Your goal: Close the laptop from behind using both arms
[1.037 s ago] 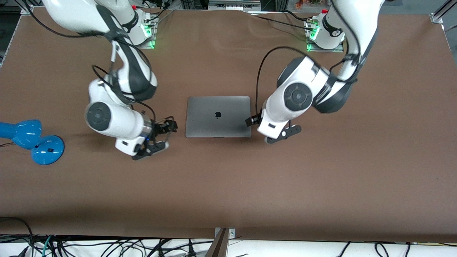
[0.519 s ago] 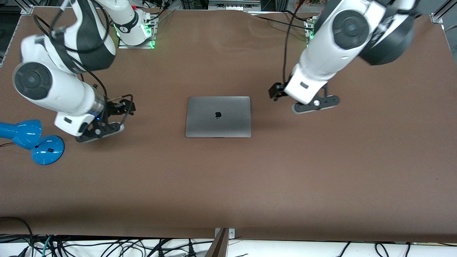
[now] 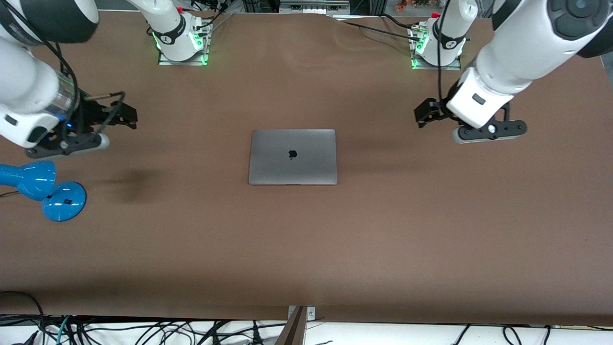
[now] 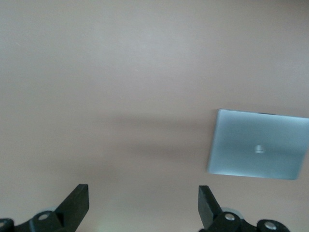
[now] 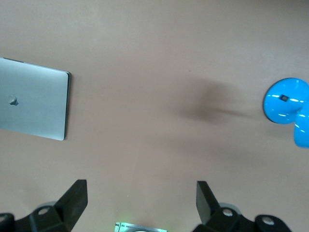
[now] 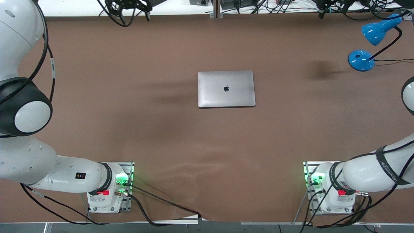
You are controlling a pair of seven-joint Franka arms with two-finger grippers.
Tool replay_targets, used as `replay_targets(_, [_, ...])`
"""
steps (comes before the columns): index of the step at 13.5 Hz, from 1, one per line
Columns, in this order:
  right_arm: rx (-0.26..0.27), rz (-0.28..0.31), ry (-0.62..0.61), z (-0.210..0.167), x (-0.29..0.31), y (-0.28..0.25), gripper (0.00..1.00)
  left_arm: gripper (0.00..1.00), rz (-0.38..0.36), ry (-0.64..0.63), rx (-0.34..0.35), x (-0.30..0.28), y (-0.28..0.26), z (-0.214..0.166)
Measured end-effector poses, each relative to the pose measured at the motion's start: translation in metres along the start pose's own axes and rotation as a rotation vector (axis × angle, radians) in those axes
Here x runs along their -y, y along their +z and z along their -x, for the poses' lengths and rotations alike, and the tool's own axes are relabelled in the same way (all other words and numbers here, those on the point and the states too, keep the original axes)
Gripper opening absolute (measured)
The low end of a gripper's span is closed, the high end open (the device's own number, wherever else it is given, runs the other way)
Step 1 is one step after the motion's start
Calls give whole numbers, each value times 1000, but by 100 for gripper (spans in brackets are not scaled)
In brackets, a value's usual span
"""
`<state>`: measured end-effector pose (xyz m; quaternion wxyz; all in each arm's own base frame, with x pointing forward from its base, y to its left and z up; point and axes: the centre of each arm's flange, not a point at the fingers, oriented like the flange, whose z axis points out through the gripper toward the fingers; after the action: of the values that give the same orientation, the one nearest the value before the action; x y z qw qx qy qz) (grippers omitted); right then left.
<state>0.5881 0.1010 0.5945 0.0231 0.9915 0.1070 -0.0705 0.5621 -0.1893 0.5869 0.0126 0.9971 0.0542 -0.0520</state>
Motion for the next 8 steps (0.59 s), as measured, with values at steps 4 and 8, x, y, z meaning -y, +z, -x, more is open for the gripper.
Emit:
replay_targets(4, [-22,-10,79,34,-25,-34,100,100,-32,66,4,56,-1,-1])
replay_targets(8, [-2,-15,175,65,-33,-50,100,100,-35,150,11,100,-4,5])
